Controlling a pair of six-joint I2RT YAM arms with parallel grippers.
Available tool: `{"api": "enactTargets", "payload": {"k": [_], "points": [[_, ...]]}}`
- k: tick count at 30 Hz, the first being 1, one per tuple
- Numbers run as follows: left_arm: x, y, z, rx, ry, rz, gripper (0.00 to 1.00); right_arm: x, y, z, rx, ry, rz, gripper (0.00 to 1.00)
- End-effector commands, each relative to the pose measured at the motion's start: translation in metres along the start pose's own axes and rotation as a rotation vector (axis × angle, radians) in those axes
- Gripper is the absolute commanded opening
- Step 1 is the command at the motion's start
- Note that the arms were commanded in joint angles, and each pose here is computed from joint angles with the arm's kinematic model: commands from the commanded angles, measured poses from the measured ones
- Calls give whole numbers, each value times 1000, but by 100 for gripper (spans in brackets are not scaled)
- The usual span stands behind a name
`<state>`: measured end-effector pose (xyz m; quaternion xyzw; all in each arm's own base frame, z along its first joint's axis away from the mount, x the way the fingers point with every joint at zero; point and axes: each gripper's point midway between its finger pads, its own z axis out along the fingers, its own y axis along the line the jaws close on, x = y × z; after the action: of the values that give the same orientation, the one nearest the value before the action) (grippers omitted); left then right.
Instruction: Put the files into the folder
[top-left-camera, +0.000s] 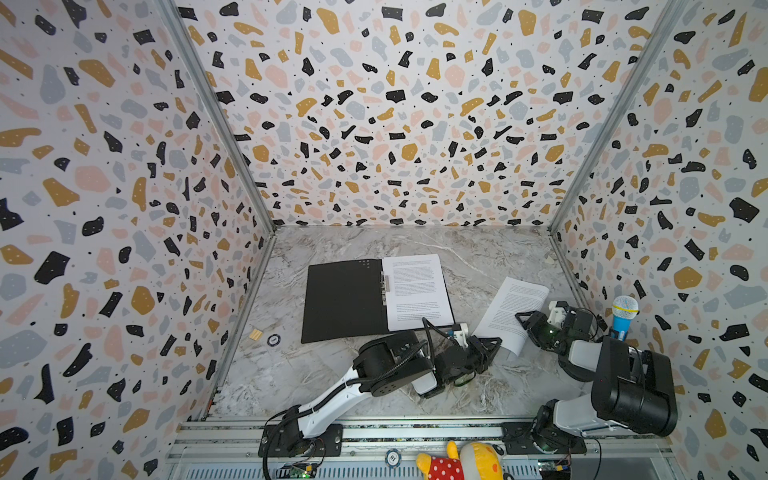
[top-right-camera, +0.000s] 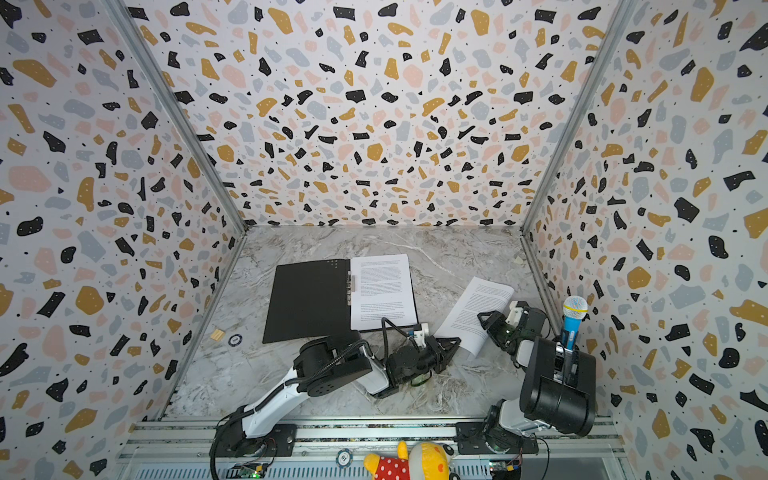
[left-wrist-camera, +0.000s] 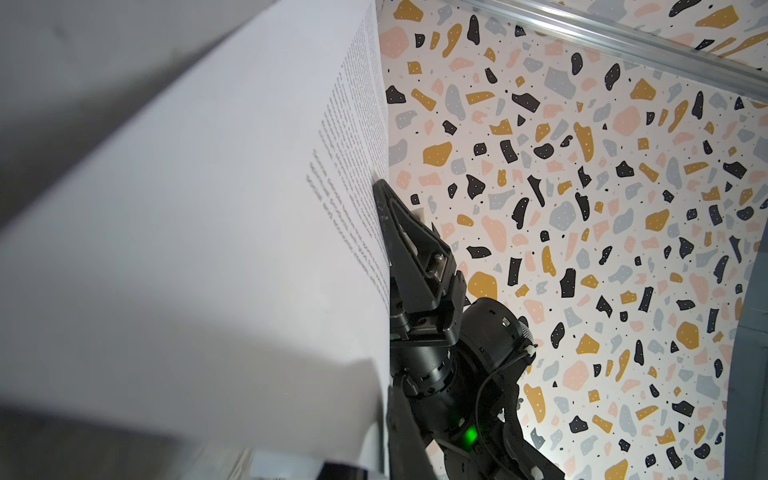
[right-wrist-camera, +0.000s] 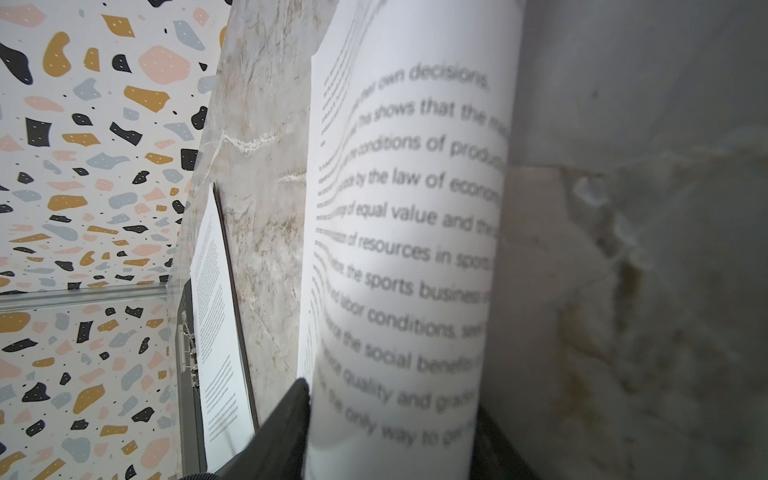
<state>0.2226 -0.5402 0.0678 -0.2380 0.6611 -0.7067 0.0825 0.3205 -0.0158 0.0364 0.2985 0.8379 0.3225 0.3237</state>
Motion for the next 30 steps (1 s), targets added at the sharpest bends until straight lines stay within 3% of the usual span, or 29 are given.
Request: {"api": "enactTargets", "payload": {"k": [1,9,14,18,30], "points": [[0,3,1,17,-7,-4,6,15,-17,-3,69,32,36,54],[0,-2,-1,32,-8,-10,0,11,-13,-5,58,25,27,61],[0,-13,-1,47,-10,3,0,5,-5,-10,31,15,17,79],[2,-29,1,57,-6,49,0,2,2,-16,7,-3,15,87],[-15,-62,4,88,-24,102,0,3,3,-28,-59,-1,107,91]]}}
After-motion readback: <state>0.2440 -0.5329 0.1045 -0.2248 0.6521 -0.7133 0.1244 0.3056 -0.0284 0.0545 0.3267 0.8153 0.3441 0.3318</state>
